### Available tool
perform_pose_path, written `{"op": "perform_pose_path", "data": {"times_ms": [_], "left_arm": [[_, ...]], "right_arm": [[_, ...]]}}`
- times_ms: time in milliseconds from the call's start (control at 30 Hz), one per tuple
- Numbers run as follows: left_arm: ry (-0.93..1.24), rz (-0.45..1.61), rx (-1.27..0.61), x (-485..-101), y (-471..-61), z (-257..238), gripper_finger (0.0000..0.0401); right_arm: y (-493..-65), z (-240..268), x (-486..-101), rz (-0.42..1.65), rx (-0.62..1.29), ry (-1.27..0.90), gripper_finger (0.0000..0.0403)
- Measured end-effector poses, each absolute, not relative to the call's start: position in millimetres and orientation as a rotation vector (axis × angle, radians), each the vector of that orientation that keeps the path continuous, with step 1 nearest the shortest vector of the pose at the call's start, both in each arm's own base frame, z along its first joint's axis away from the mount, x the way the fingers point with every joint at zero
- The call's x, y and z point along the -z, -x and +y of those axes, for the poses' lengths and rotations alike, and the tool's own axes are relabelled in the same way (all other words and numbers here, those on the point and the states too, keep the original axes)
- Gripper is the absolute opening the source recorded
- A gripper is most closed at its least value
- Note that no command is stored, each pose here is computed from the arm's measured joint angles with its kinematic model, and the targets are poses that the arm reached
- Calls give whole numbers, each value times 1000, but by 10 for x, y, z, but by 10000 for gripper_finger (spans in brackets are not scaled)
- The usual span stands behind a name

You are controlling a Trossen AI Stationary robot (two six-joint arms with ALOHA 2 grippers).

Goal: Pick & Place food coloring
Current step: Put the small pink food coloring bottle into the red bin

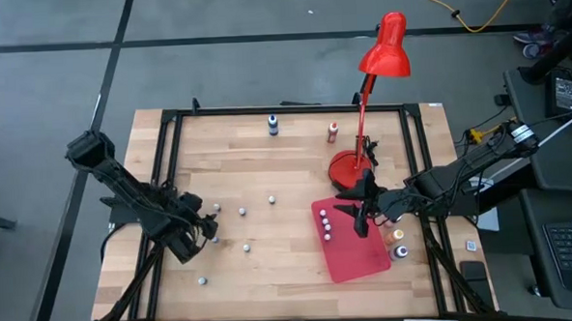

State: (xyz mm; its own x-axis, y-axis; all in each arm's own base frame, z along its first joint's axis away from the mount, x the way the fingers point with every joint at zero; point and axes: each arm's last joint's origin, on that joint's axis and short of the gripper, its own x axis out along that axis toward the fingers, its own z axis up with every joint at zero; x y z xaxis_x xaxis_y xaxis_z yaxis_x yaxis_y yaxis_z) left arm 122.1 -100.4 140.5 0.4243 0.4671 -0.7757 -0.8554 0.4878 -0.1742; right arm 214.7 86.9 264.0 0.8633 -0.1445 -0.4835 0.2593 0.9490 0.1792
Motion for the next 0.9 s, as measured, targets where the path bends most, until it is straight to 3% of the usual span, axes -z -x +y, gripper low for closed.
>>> {"op": "perform_pose_path", "data": {"times_ms": [300, 900], "left_arm": [[730, 693, -917, -1284, -1345, -1080, 294], [681, 662, -1035, -1075, -1486, -1002, 294]], "right_arm": [[-2145, 870, -2637, 495, 198, -202, 145], [-2136, 866, -2622, 512, 201, -187, 145]]}}
